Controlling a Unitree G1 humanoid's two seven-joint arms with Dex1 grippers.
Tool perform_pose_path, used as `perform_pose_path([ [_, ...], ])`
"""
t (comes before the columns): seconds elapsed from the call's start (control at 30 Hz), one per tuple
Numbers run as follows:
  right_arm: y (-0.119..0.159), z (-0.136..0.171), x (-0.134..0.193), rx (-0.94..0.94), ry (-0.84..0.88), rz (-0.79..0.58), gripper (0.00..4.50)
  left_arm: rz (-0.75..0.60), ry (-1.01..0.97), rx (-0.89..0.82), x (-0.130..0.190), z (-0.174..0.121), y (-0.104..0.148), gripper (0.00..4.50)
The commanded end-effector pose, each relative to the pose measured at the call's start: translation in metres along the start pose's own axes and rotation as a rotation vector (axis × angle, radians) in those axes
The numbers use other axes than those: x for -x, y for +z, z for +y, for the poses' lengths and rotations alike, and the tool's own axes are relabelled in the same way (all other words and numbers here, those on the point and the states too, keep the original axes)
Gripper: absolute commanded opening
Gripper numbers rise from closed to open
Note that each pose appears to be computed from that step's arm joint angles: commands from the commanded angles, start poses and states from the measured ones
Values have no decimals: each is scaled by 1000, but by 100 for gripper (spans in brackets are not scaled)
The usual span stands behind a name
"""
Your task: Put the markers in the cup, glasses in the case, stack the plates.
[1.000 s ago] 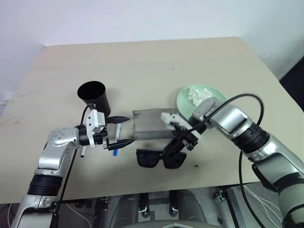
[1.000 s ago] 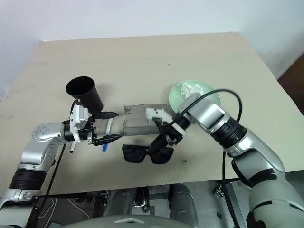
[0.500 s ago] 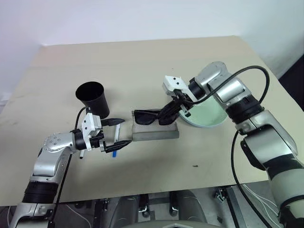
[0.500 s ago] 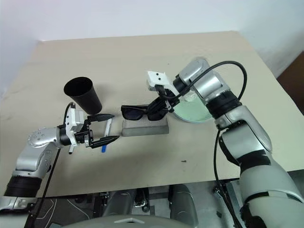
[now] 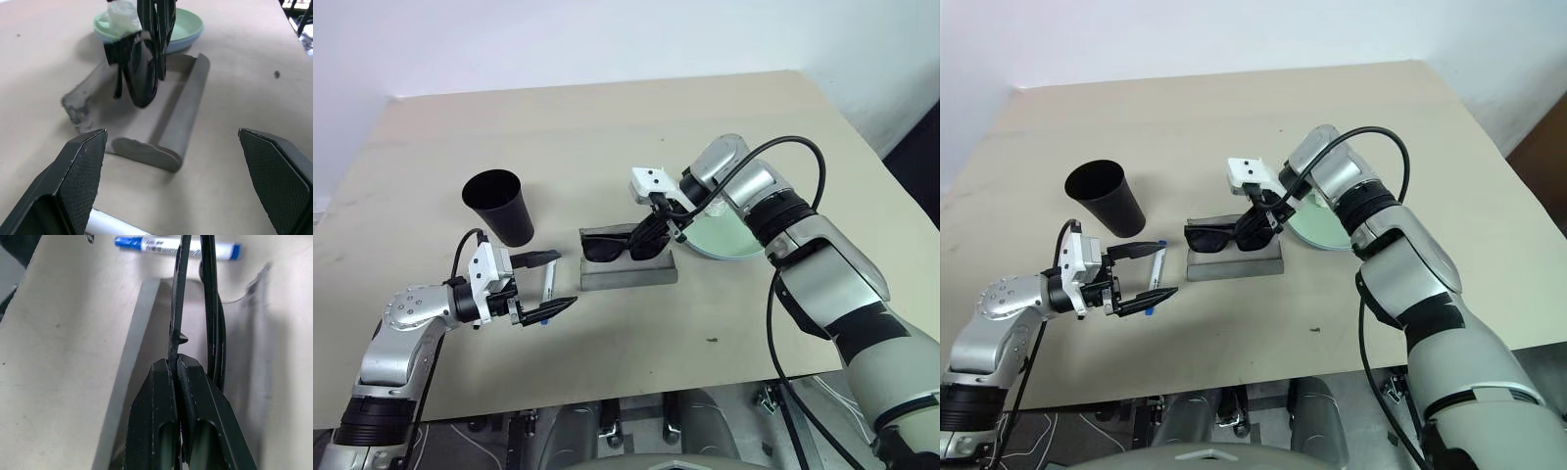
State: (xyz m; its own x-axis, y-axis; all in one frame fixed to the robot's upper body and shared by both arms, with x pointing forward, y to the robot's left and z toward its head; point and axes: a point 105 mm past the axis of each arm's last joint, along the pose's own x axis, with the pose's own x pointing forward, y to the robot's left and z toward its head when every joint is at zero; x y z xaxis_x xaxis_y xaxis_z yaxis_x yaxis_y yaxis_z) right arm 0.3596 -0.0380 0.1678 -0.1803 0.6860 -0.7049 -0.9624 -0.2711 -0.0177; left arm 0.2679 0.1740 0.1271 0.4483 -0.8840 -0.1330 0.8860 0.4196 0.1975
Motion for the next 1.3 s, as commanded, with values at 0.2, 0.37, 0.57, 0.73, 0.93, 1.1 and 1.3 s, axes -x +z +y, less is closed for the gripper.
perform_pose_path([
  [0.2, -14, 7, -18, -51, 67, 39, 5, -17, 16, -48, 5, 3, 14, 450],
  [0.37, -13, 10, -27, -67, 96, 33, 5, -14, 6, -51, 6, 5, 15, 450],
  [0.57, -10, 12, -31, -81, 111, 30, 113, -13, 1, -50, 5, 5, 14, 450],
  [0.73, -10, 9, -31, -93, 99, 29, 292, -14, -1, -49, 4, 5, 14, 450],
  [0.93, 6, 0, -17, -85, 49, -21, 425, -13, 2, -43, 5, 5, 11, 450],
  [1.1, 18, -2, -9, -78, 29, -65, 425, -14, 1, -44, 4, 7, 11, 450],
  [1.3, 36, -6, 3, -76, 2, -173, 425, -21, -7, -47, 1, 10, 11, 450],
])
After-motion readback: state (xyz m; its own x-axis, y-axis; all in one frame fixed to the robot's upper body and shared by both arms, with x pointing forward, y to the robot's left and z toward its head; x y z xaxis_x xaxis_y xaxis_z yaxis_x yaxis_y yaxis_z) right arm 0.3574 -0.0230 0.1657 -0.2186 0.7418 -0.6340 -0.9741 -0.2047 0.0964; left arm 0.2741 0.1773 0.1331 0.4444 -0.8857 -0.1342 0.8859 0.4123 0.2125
